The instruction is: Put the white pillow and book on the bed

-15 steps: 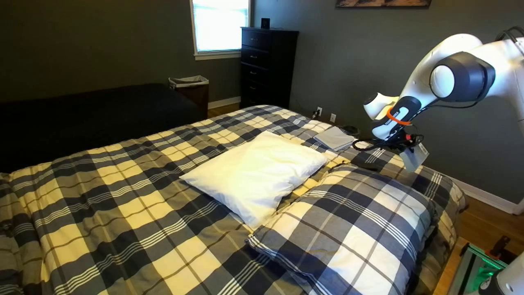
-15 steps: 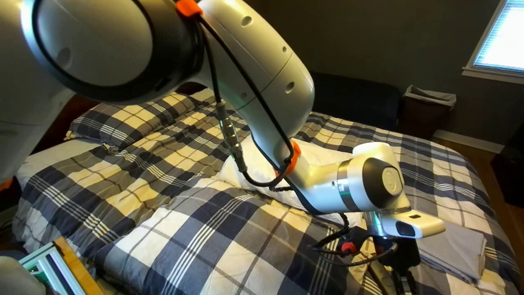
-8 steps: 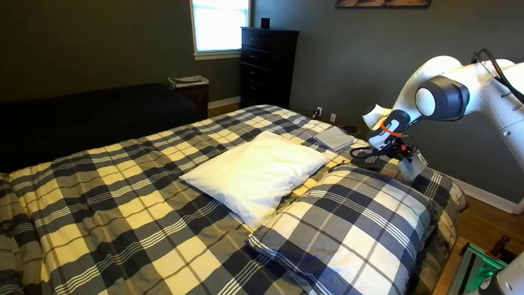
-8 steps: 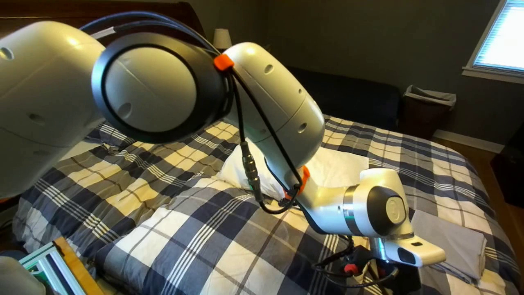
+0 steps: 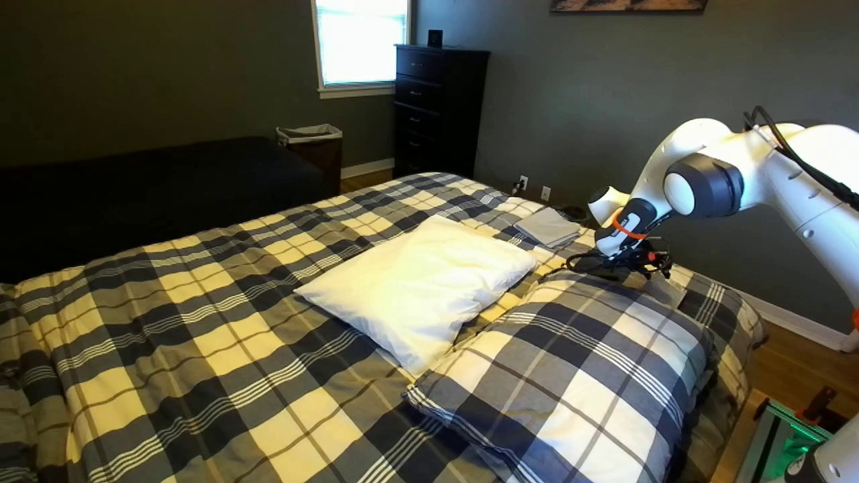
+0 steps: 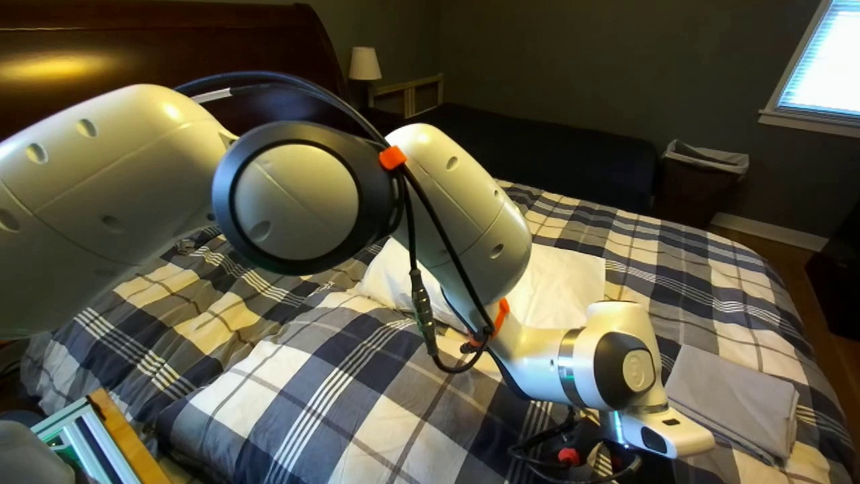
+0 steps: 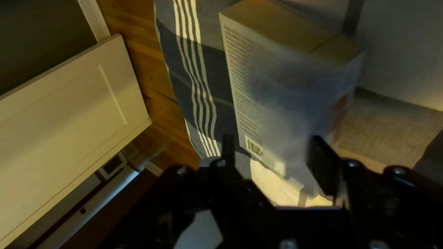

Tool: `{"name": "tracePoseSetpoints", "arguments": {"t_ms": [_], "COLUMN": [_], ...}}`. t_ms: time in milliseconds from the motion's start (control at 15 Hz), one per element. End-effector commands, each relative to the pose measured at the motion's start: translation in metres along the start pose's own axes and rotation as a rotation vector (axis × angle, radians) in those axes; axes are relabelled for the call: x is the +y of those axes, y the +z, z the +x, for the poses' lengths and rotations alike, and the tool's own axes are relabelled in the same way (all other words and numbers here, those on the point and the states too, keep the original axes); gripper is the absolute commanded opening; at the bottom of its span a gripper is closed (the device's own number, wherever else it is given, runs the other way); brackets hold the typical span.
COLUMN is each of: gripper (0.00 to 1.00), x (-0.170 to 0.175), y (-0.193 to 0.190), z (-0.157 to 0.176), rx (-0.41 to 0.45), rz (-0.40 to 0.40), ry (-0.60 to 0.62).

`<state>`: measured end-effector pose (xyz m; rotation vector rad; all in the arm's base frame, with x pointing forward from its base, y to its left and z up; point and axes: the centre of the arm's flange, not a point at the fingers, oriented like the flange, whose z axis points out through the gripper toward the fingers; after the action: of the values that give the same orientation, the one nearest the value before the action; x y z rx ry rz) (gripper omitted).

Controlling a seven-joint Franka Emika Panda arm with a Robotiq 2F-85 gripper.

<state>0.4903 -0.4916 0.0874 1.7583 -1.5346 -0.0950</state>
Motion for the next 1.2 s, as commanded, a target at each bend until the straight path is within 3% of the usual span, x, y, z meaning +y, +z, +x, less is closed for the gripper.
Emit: {"name": "tracePoseSetpoints", "arguments": {"t_ms": [0,133,333,600,1133], "gripper": [0.9,1.0,1.0,1.0,1.0], "x": [0.021,0.044,0.075,0.114,0.153], "y": [-0.027,-0.049,-0.085,-0.123,-0.152], "z": [0.022,0.035,0.059,0.079,0.07], "rx": [0.03,0.06,0.078,0.006,-0.063], "rz": [0.053,0.105,0.172,0.228,0.293], "ry": [0.052,0.082,0.115,0.112,0.08]}}
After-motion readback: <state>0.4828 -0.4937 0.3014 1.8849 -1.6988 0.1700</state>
